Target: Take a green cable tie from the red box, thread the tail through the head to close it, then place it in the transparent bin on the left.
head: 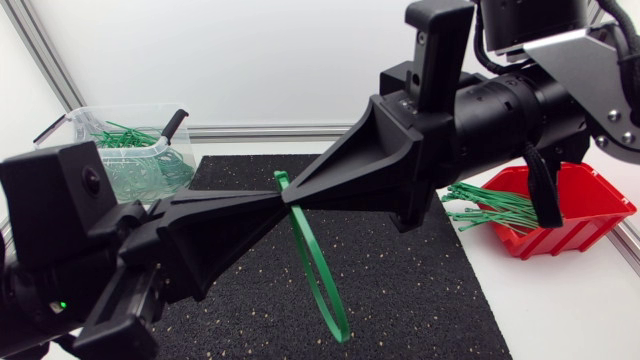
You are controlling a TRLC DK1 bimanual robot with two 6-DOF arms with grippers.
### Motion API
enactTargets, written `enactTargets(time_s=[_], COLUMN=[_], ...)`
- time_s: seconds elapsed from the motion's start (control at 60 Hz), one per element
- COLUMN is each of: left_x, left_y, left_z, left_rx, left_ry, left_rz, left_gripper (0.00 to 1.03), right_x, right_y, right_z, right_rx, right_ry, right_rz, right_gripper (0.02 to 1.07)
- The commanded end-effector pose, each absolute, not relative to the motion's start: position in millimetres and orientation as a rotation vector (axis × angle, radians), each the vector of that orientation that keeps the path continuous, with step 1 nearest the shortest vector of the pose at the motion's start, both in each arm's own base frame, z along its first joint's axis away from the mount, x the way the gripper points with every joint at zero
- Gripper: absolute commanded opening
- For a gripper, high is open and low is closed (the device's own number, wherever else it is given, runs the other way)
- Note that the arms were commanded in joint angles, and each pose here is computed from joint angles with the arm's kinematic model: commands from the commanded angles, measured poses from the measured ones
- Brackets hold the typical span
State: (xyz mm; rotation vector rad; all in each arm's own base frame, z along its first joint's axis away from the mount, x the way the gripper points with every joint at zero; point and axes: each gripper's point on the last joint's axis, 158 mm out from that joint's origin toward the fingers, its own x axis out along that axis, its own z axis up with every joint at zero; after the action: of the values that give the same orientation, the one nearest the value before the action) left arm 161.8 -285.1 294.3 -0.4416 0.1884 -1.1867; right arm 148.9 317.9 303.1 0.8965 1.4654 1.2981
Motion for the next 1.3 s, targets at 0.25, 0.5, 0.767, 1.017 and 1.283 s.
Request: enactTargets(time_s=[0.25,0.5,0.767,1.017,1.283], left_x=[137.2,150.2,157.7,161.5,153.3], left_y=[-288.4,-280.0,-271.7,-274.8,-285.8], left_z=[303.6,298.9,290.9,274.7,258.8], left_rx=[-0.381,-0.371,-0.249,0.003,0.257], left_ry=[0.115,0.119,0.075,-0.013,-0.088], left_rz=[-1.238,-1.203,-1.197,-1.161,-1.140], left_gripper=[0.04,0.04,0.04,0.04,0.05], right_x=[155.7,147.2,157.1,174.3,169.0], right_y=[323.1,318.5,311.8,313.1,323.5], right_z=[293.1,306.3,316.6,309.6,297.3], right_rx=[0.918,0.895,0.886,0.860,0.791], right_ry=[1.499,1.438,1.366,1.324,1.321], right_rz=[1.242,1.289,1.312,1.314,1.364], right_gripper=[0.08,0.71,0.82,0.82,0.69])
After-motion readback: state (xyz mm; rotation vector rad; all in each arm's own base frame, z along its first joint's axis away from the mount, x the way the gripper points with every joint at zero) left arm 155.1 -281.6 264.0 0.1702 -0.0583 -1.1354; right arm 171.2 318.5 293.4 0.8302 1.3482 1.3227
